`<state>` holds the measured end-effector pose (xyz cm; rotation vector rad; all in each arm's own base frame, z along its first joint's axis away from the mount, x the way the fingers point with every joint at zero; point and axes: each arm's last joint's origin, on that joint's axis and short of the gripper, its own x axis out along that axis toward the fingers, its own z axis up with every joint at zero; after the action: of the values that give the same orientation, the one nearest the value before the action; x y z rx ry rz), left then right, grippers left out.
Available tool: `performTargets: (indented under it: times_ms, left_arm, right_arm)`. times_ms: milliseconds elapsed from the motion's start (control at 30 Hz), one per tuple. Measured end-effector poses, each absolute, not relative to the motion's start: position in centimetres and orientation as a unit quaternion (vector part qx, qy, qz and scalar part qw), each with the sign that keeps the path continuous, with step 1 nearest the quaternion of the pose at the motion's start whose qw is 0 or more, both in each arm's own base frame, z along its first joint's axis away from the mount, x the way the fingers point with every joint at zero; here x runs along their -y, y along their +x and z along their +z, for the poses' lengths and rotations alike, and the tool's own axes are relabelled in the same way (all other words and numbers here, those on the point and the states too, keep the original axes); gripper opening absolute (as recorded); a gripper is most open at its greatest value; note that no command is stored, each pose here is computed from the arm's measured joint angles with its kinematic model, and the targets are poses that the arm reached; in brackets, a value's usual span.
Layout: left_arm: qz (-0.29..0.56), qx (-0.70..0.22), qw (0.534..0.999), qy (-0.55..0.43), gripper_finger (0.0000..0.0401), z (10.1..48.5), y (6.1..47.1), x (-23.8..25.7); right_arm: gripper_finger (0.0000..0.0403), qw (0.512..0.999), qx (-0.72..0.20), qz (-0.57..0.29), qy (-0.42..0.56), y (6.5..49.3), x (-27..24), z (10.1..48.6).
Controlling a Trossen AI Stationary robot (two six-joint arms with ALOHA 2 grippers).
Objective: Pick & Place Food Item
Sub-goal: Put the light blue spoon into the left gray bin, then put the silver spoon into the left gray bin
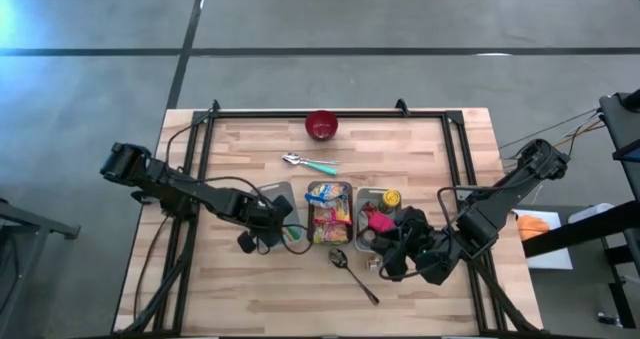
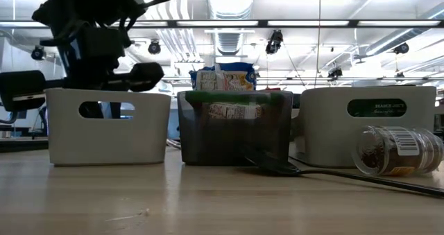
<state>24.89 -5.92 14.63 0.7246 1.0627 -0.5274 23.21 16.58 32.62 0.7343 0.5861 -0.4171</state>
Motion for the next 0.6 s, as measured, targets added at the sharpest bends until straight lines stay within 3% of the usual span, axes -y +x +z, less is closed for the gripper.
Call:
performTargets:
  times_ms: [300,600]
  left_arm:
    - [-0.239,-0.493,0.780,0.302,0.0026,13.98,24.49,5.91]
    - [-0.223,-0.489,0.795,0.282,0.0151,14.08,24.71,5.97]
  right_arm:
    - [0.0225,0.872,-0.270,-0.201,0.355,23.31,-16.59,32.73]
    - [0.0225,0.873,-0.270,-0.201,0.353,23.32,-16.57,32.73]
